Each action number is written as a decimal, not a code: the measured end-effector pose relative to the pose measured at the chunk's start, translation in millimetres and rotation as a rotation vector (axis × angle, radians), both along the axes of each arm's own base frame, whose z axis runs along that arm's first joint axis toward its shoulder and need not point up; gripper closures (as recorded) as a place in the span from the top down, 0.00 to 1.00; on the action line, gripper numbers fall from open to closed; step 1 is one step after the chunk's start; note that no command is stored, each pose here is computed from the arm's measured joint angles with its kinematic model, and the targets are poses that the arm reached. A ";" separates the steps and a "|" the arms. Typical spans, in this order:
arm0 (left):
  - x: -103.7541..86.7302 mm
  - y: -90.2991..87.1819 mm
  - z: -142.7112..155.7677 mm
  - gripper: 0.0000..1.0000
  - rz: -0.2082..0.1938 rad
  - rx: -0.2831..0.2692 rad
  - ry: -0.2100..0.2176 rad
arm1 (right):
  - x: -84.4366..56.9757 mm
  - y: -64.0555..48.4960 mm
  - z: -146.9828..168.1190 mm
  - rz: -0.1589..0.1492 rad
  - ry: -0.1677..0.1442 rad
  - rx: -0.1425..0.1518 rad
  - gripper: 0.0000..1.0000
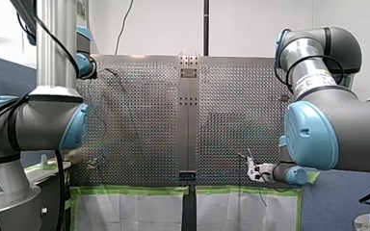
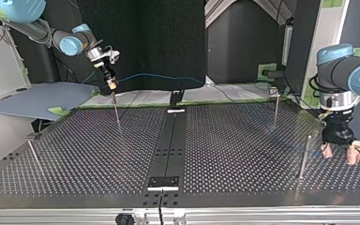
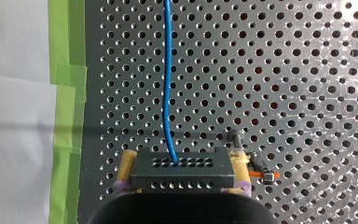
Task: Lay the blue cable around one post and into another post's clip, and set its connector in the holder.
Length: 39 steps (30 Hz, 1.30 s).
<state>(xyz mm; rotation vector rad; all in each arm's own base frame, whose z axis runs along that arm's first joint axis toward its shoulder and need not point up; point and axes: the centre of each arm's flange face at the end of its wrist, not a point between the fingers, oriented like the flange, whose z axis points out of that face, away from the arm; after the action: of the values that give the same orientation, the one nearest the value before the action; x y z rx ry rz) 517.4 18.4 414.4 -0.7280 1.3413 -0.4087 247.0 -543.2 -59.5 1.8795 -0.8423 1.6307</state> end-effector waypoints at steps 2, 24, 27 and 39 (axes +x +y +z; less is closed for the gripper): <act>2.3 2.6 6.7 1.00 0.005 0.005 -0.009 | 0.2 -0.6 0.3 0.000 0.000 0.000 0.00; 39.5 19.3 47.8 1.00 0.037 0.082 -0.020 | 1.8 -0.4 0.5 0.003 0.001 -0.002 0.00; 46.0 20.6 44.9 1.00 0.045 0.104 0.002 | 2.0 -0.2 0.5 0.004 0.002 -0.002 0.00; 41.7 22.6 10.9 1.00 0.111 0.174 0.078 | 5.3 1.5 0.4 0.010 0.002 -0.002 0.00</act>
<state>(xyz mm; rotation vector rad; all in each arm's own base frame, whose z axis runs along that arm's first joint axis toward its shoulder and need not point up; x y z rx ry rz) 559.0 41.1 425.3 -0.6747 1.3837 -0.1738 252.3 -541.7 -59.0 1.8866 -0.8310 1.6347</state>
